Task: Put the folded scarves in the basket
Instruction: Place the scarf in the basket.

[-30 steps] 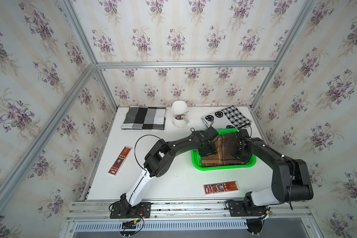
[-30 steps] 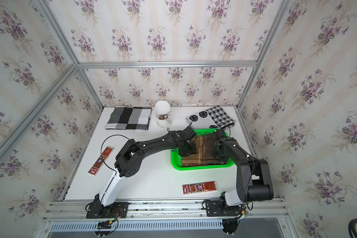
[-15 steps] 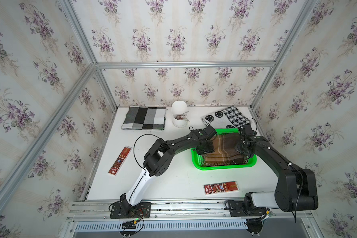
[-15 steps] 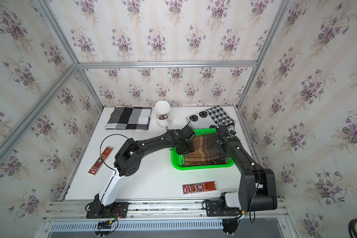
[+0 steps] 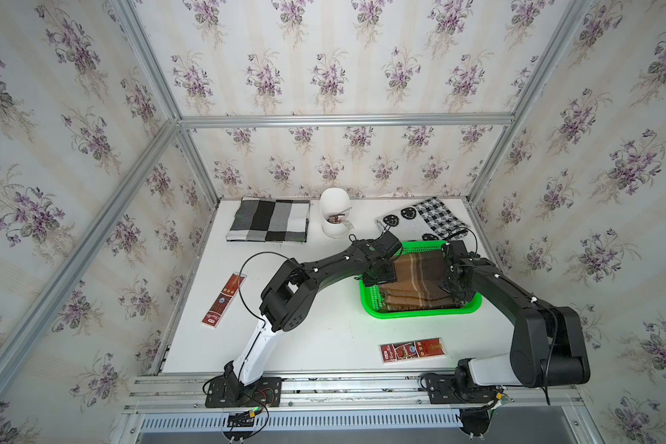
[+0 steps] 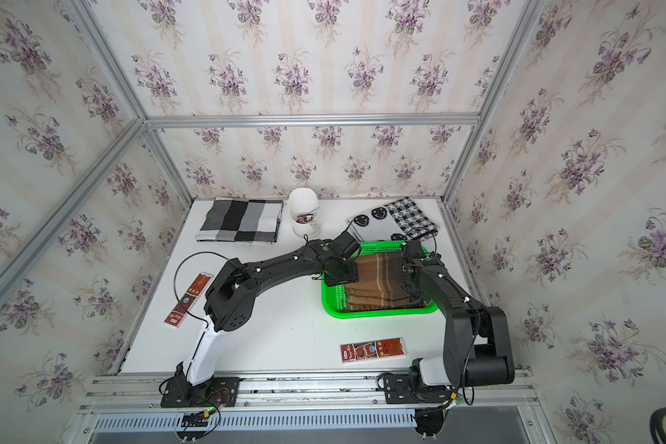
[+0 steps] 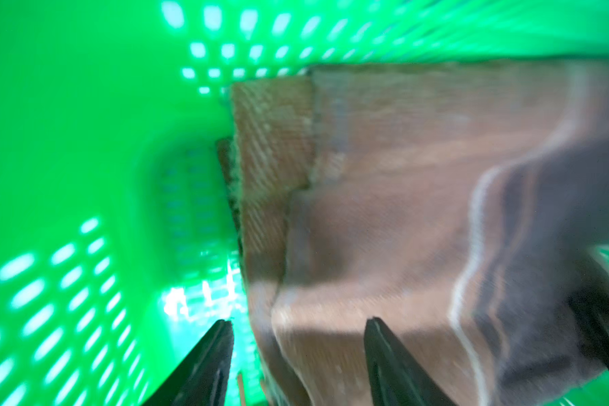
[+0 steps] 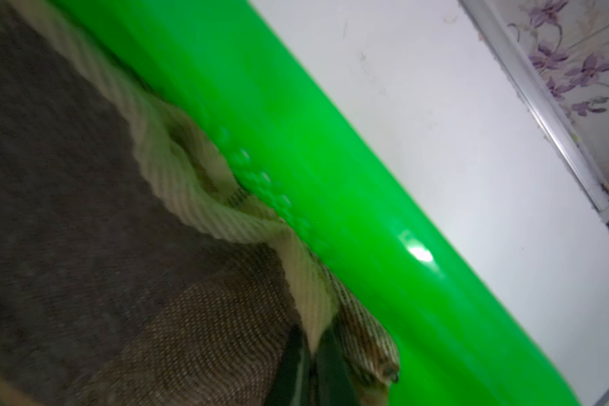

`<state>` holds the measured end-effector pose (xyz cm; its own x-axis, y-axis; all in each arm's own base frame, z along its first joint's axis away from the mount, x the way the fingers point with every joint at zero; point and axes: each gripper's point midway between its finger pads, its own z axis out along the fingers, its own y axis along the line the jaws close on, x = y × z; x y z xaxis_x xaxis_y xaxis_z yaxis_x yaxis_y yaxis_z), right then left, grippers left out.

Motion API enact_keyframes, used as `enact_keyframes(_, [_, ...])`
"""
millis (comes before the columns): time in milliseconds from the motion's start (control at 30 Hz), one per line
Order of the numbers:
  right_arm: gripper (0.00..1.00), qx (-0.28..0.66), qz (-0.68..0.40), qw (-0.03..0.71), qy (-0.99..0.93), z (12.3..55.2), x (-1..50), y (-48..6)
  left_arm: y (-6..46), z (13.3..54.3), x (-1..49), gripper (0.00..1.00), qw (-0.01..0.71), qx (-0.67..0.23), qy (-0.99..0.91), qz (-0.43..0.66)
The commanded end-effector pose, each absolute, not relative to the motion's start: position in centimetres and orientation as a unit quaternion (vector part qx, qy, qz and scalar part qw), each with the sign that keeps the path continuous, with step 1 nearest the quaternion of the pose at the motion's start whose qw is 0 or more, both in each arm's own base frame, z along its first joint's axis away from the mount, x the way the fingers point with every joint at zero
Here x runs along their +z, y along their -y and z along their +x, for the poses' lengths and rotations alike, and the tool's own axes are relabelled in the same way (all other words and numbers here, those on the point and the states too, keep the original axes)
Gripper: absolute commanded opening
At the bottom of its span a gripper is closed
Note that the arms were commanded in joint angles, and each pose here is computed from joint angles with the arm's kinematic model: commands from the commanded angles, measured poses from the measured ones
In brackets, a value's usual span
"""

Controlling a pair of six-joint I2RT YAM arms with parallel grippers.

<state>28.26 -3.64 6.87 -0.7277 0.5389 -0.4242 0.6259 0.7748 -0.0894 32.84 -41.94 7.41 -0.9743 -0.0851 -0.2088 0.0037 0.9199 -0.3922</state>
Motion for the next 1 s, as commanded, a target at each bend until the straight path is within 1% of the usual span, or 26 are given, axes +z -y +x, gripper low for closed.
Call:
enact_keyframes(0, [0.31,-0.112,0.312,0.224,-0.916,29.2,9.0,3.8,41.9,33.5,10.9,0.69,0.162,-0.208,-0.965,-0.003])
enact_keyframes(67, [0.42,-0.106,0.307,0.251,-0.912,29.7,10.9,3.9,41.3,33.5,13.0,0.7,0.181,-0.209,-0.961,0.002])
enact_keyframes(100, [0.45,-0.105,0.304,0.267,-0.908,30.0,12.1,4.0,40.9,33.5,13.9,0.7,0.19,-0.207,-0.96,0.004])
enact_keyframes(167, [0.49,-0.106,0.299,0.295,-0.901,30.8,14.2,4.3,40.2,33.6,15.0,0.69,0.2,-0.204,-0.958,0.008])
enact_keyframes(233, [0.46,-0.109,0.294,0.306,-0.899,31.5,15.2,4.4,40.0,33.7,15.2,0.67,0.196,-0.208,-0.958,0.009])
enact_keyframes(300, [0.33,-0.105,0.303,0.302,-0.898,32.4,15.2,4.6,40.3,33.9,15.1,0.63,0.194,-0.219,-0.956,0.016])
enact_keyframes(333, [0.3,-0.1,0.307,0.299,-0.898,32.7,15.0,4.5,40.5,34.0,15.1,0.62,0.194,-0.222,-0.955,0.018])
enact_keyframes(400, [0.3,-0.102,0.322,0.299,-0.893,33.3,14.8,4.6,40.7,34.0,14.9,0.6,0.189,-0.222,-0.957,0.019])
enact_keyframes(467, [0.32,-0.12,0.344,0.302,-0.881,33.4,14.9,5.7,39.8,33.9,14.8,0.6,0.191,-0.203,-0.96,0.015])
enact_keyframes(500, [0.36,-0.13,0.353,0.308,-0.874,33.5,15.0,6.5,39.0,33.9,14.8,0.62,0.194,-0.193,-0.962,0.014])
enact_keyframes(600, [0.49,-0.146,0.374,0.314,-0.86,33.3,15.3,8.1,35.6,33.8,15.0,0.74,0.209,-0.151,-0.966,0.013])
enact_keyframes(667, [0.54,-0.14,0.372,0.312,-0.863,33.4,14.9,8.0,32.9,33.5,14.7,0.78,0.212,-0.114,-0.971,0.011])
enact_keyframes(733, [0.57,-0.133,0.371,0.303,-0.868,33.4,13.8,7.7,31.1,33.1,13.9,0.8,0.201,-0.107,-0.974,0.004])
enact_keyframes(800, [0.58,-0.131,0.37,0.291,-0.873,33.4,12.7,7.5,30.8,32.8,12.6,0.84,0.183,-0.127,-0.975,0.004])
enact_keyframes(967, [0.58,-0.107,0.364,0.297,-0.876,33.8,12.9,6.8,33.4,32.3,10.0,0.86,0.148,-0.174,-0.973,0.027])
